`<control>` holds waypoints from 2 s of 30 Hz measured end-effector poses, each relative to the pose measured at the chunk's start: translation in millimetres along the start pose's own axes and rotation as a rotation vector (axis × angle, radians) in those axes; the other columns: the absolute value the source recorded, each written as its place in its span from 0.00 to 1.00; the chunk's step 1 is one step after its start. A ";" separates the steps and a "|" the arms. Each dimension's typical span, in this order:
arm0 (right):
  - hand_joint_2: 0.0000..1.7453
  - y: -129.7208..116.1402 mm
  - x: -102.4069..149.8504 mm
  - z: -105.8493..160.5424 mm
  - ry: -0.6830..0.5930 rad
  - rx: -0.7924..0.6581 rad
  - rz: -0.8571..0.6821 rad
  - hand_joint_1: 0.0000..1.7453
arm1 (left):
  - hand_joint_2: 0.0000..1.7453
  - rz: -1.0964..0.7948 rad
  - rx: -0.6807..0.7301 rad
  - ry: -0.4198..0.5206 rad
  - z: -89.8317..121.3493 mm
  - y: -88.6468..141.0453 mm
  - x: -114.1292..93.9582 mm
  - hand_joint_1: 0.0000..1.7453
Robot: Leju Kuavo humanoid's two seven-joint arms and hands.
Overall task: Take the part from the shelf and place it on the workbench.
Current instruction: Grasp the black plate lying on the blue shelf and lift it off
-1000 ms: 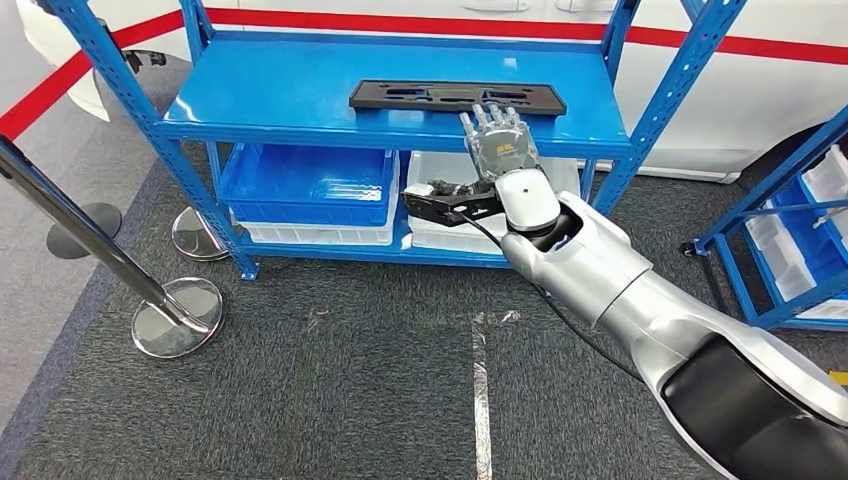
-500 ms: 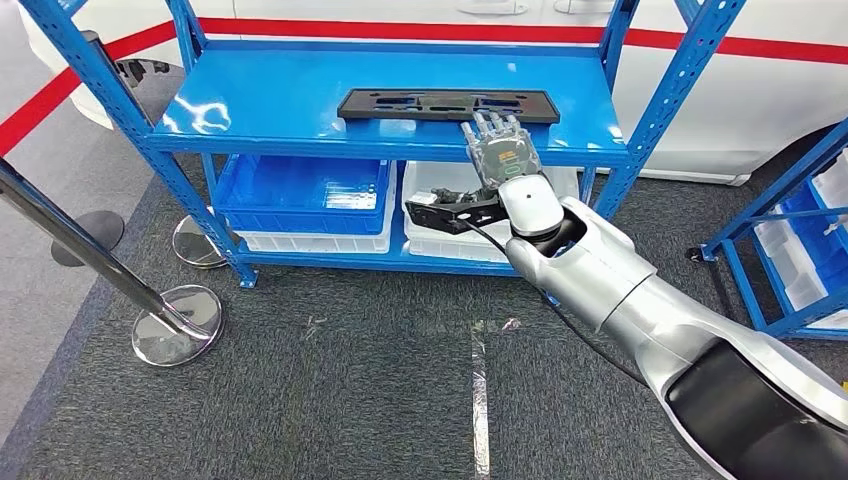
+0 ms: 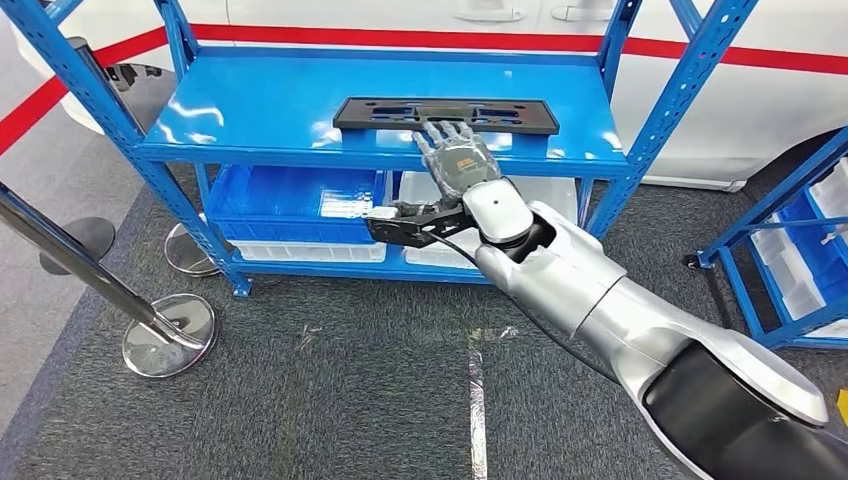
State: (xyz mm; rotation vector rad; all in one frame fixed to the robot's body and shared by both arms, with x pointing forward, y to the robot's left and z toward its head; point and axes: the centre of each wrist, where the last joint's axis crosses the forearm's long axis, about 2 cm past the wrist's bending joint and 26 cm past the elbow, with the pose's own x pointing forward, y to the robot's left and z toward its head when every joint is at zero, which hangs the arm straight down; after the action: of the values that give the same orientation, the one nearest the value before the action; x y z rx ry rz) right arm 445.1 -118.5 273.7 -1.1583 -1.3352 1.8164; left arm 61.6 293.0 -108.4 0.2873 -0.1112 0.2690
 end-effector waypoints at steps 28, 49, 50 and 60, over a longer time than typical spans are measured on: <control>0.00 -22.3 53.3 -3.5 -0.158 -0.039 -0.097 0.00 | 0.00 0.001 -0.018 -0.024 1.3 -4.3 1.0 0.00; 0.00 -21.0 50.5 -4.6 -0.147 -0.036 -0.068 0.00 | 0.00 -0.003 -0.022 -0.020 1.8 -5.8 -2.0 0.00; 0.00 -20.4 50.7 -4.5 -0.147 -0.035 -0.069 0.00 | 0.00 -0.003 -0.021 -0.020 1.7 -5.6 -2.0 0.00; 0.00 -19.8 50.0 -4.8 -0.142 -0.032 -0.068 0.00 | 0.00 -0.003 -0.023 -0.022 1.7 -5.6 -1.8 0.00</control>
State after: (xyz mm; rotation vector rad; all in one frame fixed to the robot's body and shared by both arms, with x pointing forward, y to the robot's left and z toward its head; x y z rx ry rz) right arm 426.7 -67.8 277.1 -1.0039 -1.4706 1.8629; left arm 61.3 286.9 -108.5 0.2676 -0.1354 0.2618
